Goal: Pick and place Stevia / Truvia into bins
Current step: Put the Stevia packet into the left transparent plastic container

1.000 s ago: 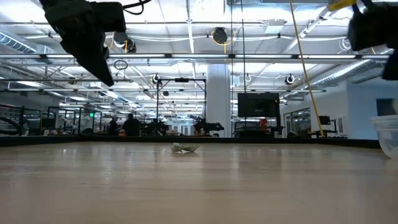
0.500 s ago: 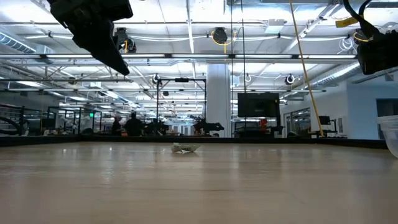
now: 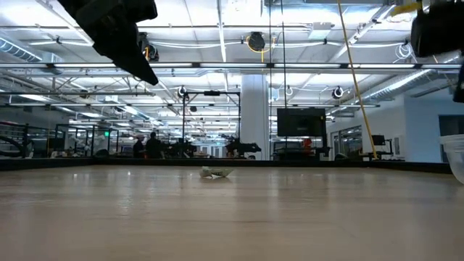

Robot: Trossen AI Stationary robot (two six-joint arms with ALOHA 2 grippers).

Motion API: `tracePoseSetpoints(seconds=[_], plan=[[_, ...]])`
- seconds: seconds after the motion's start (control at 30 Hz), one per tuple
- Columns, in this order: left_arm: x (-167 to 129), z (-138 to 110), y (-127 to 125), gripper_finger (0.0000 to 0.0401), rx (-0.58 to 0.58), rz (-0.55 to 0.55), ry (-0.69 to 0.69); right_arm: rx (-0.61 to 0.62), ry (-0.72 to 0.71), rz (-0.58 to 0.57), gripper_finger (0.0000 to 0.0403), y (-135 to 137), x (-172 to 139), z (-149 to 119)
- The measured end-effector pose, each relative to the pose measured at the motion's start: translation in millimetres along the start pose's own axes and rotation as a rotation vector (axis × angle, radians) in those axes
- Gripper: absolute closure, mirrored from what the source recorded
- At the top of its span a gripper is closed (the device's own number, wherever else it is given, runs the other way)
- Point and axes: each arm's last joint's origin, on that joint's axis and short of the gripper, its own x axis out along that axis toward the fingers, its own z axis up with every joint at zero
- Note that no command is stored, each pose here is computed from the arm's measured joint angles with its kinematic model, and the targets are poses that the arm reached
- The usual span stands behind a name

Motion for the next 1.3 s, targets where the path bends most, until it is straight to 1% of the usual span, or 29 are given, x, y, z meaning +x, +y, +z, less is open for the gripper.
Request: tracePoseSetpoints(seconds=[0.1,0.17,0.27,0.33,0.37,0.43,0.5,0.6,0.73,0.8,0.9,0.97,1.1,1.2,1.3], plan=[[0.4,0.5,1.3,0.0308,-0.005,0.004,-0.002,-0.099,-0.061,0.111,0.0347,8.5,-7.0,4.4],[0.9,0.7,2.6,0.0308,-0.009,0.008,0.0,-0.156,-0.13,0.162,0.0352,12.8,-12.0,8.3],[1.4,1.0,4.4,0.0308,-0.015,0.014,0.0,-0.27,-0.284,0.175,0.0357,16.9,-18.6,15.0],[1.7,1.1,5.4,0.0308,-0.018,0.017,0.001,-0.355,-0.4,0.134,0.0356,17.9,-20.8,20.3],[1.9,1.2,5.8,0.0308,-0.019,0.019,0.002,-0.4,-0.458,0.096,0.0354,17.6,-21.4,23.2],[2.2,1.3,6.5,0.0308,-0.021,0.021,0.002,-0.489,-0.557,0.0,0.0348,16.5,-21.3,28.7],[2.2,1.3,6.7,0.0308,-0.022,0.021,0.002,-0.558,-0.607,-0.103,0.0338,13.2,-19.0,34.6],[2.2,1.2,6.7,0.0308,-0.021,0.021,0.003,-0.602,-0.63,-0.223,0.0318,7.3,-11.9,46.5],[2.1,1.2,6.7,0.0308,-0.022,0.021,0.004,-0.63,-0.659,-0.311,0.029,3.4,4.1,68.9],[2.1,1.2,6.7,0.0308,-0.022,0.021,0.004,-0.662,-0.659,-0.308,0.0279,2.5,14.4,81.3],[2.1,1.2,6.7,0.0308,-0.023,0.021,0.003,-0.725,-0.628,-0.256,0.027,0.0,33.4,97.5],[2.2,1.2,6.6,0.0308,-0.023,0.02,0.004,-0.753,-0.632,-0.229,0.0269,-2.4,46.8,107.7],[2.1,1.2,6.6,0.0308,-0.025,0.019,0.004,-0.78,-0.665,-0.269,0.0273,-13.5,71.2,124.9],[2.2,1.2,6.6,0.0308,-0.027,0.019,0.004,-0.773,-0.678,-0.298,0.0274,-25.8,86.3,135.8],[2.1,1.7,6.5,0.0308,-0.044,0.017,-0.001,-0.762,-0.63,-0.287,0.0274,-39.7,97.2,142.5]])
